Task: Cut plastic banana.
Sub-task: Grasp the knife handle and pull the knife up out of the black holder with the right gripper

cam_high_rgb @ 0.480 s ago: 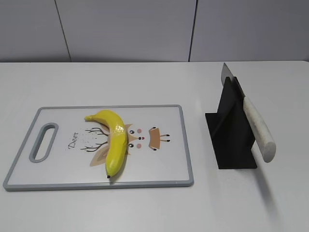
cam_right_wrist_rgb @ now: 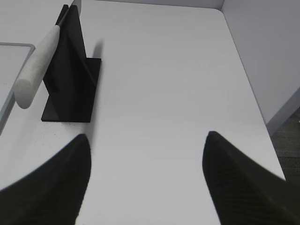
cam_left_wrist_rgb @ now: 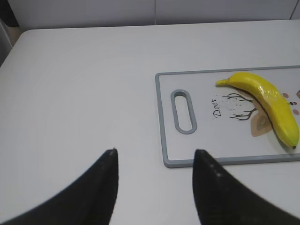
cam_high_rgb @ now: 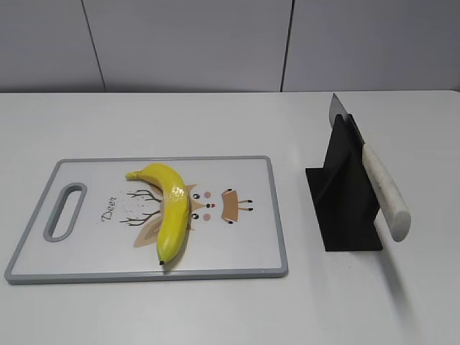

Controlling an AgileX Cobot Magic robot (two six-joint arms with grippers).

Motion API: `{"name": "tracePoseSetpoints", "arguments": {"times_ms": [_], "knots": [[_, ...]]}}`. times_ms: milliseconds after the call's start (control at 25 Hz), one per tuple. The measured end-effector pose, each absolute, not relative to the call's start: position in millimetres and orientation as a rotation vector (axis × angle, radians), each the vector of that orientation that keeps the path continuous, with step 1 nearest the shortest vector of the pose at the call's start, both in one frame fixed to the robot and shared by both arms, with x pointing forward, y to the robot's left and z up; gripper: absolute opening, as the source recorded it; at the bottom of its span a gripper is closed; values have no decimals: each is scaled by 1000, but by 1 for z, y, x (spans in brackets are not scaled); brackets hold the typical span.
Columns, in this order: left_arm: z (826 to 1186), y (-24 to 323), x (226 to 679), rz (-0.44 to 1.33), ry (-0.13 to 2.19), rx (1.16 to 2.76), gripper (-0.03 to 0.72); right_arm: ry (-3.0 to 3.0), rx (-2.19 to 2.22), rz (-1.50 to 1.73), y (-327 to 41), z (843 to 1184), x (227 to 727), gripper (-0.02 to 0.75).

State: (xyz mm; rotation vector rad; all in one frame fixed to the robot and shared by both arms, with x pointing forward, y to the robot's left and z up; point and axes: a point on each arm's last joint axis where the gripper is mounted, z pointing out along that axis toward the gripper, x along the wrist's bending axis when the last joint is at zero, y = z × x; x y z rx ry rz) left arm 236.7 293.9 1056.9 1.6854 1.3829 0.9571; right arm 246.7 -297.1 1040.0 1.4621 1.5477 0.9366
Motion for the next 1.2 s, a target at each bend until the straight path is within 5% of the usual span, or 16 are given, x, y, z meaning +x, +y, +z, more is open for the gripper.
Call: {"name": "tracePoseSetpoints", "arguments": {"times_ms": [880,1200], "knots": [[1057,294,237,957,1383,1685,490,1589,1494,993,-293,1041,252,563],[1057,294,237,957,1383,1685,490,1750,1597,889,-292,1079,289,563]]}}
